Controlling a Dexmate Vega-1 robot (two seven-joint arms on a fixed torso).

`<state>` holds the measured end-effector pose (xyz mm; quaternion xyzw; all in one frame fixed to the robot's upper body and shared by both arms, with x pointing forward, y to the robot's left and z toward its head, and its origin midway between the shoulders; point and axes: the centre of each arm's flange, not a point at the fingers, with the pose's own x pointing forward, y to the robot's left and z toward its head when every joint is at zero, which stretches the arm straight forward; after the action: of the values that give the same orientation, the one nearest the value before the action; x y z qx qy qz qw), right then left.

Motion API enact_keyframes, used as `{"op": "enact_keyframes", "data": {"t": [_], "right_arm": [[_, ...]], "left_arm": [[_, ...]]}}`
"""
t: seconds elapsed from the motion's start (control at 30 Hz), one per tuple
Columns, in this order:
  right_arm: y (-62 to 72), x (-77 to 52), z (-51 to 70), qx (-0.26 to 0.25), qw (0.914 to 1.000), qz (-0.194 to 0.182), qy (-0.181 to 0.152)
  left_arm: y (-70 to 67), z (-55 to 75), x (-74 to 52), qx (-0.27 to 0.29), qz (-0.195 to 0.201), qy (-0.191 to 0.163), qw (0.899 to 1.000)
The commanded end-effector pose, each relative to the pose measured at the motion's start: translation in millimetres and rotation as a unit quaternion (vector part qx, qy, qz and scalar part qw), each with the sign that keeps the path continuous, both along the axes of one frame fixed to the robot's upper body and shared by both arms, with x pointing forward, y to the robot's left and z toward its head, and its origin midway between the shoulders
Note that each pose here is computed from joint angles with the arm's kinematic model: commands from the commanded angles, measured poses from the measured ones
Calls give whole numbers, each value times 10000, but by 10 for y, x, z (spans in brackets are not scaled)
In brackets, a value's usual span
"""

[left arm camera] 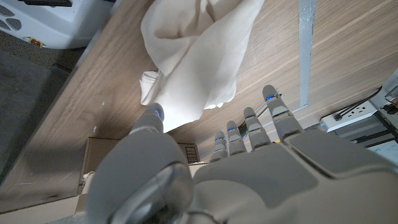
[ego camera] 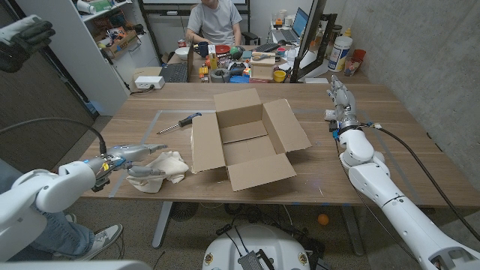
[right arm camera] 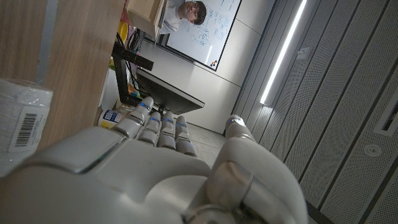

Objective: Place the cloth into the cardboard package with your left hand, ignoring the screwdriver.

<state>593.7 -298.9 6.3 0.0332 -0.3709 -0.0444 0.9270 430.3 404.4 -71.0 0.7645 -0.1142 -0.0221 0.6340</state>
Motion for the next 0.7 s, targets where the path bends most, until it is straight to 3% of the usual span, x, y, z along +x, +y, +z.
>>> {"op": "enact_keyframes", "data": {"t": [0.03, 0.27, 0.7], "right_arm": [[-9, 39, -37, 44, 10000, 31, 31], [24, 87, -34, 39, 9999, 80, 68], [45, 181, -103, 48, 9998, 173, 107]], "left_arm": [[-51, -181, 6, -178, 132, 13, 9998], [-24, -300, -9, -312, 291, 179, 9989], [-54, -405, -25, -472, 342, 182, 9981]]}}
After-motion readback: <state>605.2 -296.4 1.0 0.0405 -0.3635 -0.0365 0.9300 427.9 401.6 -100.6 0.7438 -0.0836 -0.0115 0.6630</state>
